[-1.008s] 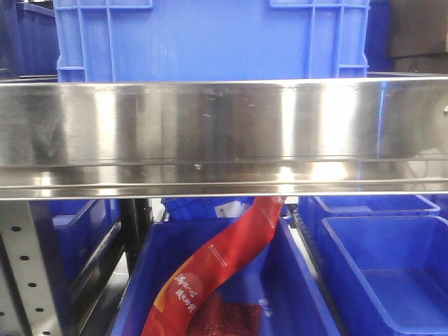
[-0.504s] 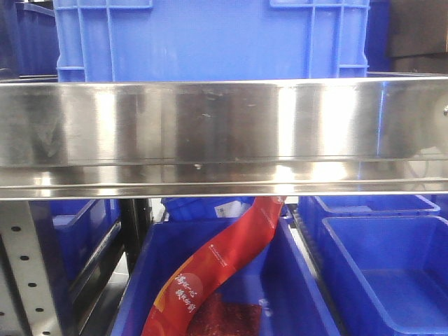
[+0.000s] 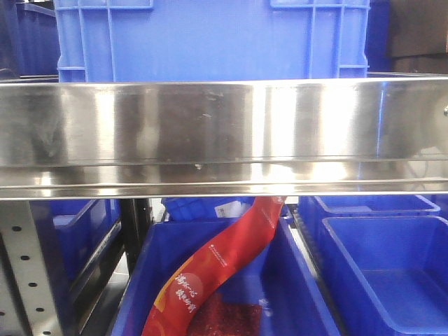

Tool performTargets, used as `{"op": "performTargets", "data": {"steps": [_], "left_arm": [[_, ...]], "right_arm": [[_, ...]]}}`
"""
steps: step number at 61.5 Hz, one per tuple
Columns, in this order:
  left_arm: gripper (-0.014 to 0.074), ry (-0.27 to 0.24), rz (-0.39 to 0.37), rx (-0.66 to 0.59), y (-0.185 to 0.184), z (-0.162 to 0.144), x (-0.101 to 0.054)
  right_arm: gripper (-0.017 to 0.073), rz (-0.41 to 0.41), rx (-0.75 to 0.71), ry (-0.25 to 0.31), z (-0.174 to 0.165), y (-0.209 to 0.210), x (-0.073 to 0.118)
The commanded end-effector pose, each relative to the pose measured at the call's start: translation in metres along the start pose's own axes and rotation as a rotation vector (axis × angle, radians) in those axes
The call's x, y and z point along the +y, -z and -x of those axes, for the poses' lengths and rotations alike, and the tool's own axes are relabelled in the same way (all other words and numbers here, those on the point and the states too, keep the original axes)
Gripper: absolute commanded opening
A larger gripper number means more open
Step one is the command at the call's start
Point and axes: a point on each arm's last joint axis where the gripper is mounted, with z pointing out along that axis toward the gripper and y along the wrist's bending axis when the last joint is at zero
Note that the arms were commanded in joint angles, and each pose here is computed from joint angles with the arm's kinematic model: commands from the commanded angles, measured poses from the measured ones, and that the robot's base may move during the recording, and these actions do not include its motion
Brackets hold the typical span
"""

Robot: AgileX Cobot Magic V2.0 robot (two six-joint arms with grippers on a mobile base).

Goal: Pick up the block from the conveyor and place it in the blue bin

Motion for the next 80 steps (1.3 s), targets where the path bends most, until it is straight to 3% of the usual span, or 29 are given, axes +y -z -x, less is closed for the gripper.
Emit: {"op": "performTargets", "data": {"steps": [1,8,14,21,27,80], "left_arm": [[-0.0111,-0.041,0.085,0.017,0.003,-0.016,0.005],[-0.0111,-0.136,0.235,0.063,0.008,-0.042,0.014],[-0.0111,-0.143,0.334,0.113,0.011,-0.061,0.021],[-0.0111,-0.124,0.391,0.145,0.012,-0.076,0.025],[-0.0111,-0.128,0.389,0.103,0.012,-0.078,0.026],[-0.0111,-0.121,0.394,0.139,0.013,-0.081,0.026]], "right_arm": [[-0.0161,-0.006,-0.027,0.004,0.002,0.000,0.000],[-0.0161,-0.006,-0.027,0.004,0.002,0.000,0.000],[-0.0161,-0.006,-0.027,0.004,0.002,0.000,0.000],[-0.0161,-0.006,-0.027,0.004,0.002,0.000,0.000],[-0.0161,-0.006,-0.027,0.004,0.002,0.000,0.000],[-0.0161,-0.006,-0.027,0.004,0.002,0.000,0.000]]}}
